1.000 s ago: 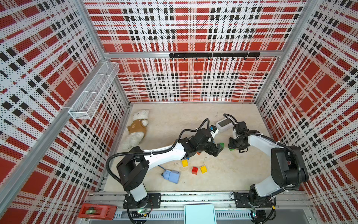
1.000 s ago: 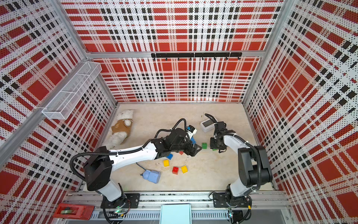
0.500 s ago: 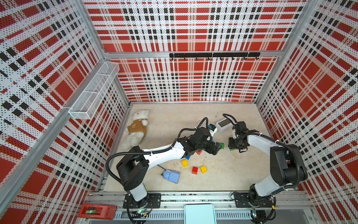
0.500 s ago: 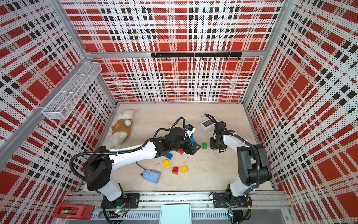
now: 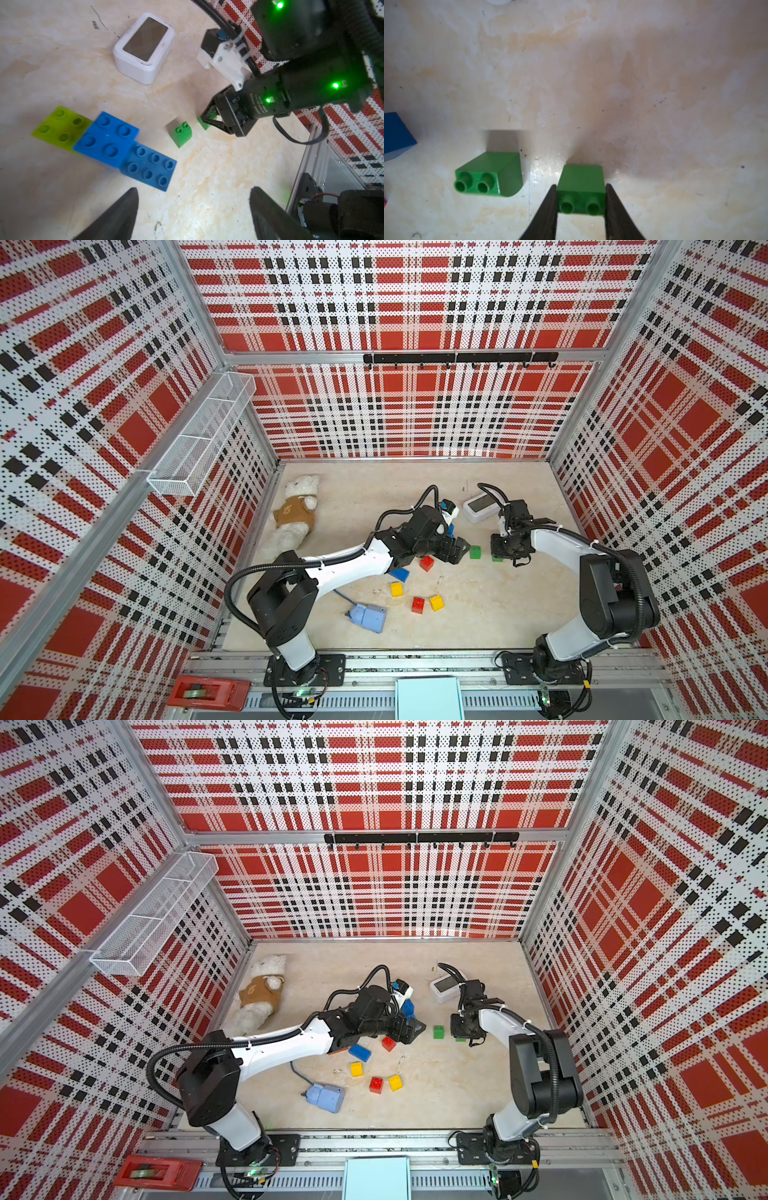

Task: Assemble a fork with lego
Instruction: Pick up the lego brick from the center of the board, then assemble the lego brick with the lego brick.

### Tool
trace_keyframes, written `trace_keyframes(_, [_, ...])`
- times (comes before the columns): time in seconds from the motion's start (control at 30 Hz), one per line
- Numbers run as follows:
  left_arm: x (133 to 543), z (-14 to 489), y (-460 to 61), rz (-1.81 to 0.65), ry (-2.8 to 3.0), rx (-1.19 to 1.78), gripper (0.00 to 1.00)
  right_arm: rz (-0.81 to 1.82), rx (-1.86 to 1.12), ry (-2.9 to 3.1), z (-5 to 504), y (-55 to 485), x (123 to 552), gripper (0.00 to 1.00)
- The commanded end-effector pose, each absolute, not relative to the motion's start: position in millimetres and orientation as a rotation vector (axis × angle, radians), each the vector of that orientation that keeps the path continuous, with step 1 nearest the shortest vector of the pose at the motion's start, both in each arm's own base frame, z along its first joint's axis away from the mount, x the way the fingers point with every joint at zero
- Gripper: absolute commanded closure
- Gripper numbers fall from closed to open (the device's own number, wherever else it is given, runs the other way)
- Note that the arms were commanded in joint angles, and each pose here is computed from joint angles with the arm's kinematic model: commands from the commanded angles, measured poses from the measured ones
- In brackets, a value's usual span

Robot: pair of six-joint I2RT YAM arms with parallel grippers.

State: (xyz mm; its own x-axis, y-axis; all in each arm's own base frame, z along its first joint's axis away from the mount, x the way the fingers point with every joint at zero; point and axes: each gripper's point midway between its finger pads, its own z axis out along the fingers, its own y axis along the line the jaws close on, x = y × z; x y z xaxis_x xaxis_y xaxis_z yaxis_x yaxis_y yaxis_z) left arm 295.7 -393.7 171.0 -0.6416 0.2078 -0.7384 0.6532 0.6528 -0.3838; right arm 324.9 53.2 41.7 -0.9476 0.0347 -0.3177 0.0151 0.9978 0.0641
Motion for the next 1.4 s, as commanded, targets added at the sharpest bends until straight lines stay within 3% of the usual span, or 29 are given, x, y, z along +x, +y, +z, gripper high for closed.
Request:
trace_keyframes(0.0, [309.7,196.8,-379.2,-0.901,2.141,0.614,0.14,0.076,-0.038,2.685,80.4,60.3,334.9,0.72])
trace_keyframes(0.17, [327.8,204.6,-363.5,-0.922,2.133,0.575,0.18,0.18,-0.097,2.51,134.7,83.6,336.9,0.79])
trace_keyframes(0.33, [342.7,205.2,-338.9,-0.967,2.132,0.456,0.19,0.326,-0.353,2.338,185.3,148.4,315.2,0.82])
trace_keyframes(0.7, [360.1,204.8,-302.1,-1.042,2.113,0.301,0.19,0.533,-0.669,2.303,179.5,254.1,275.0,0.86])
trace_keyframes(0.93, [356.6,204.6,-331.9,-1.049,2.132,0.451,0.26,0.443,-0.522,2.274,192.3,227.4,293.4,0.94])
trace_keyframes(1.13, [365.7,196.3,-358.8,-1.098,2.163,0.563,0.4,0.429,-0.484,2.181,209.4,201.5,304.3,0.92])
trace_keyframes(1.37, [365.9,187.2,-377.1,-1.128,2.209,0.677,0.48,0.392,-0.532,2.206,208.9,201.5,306.8,0.93])
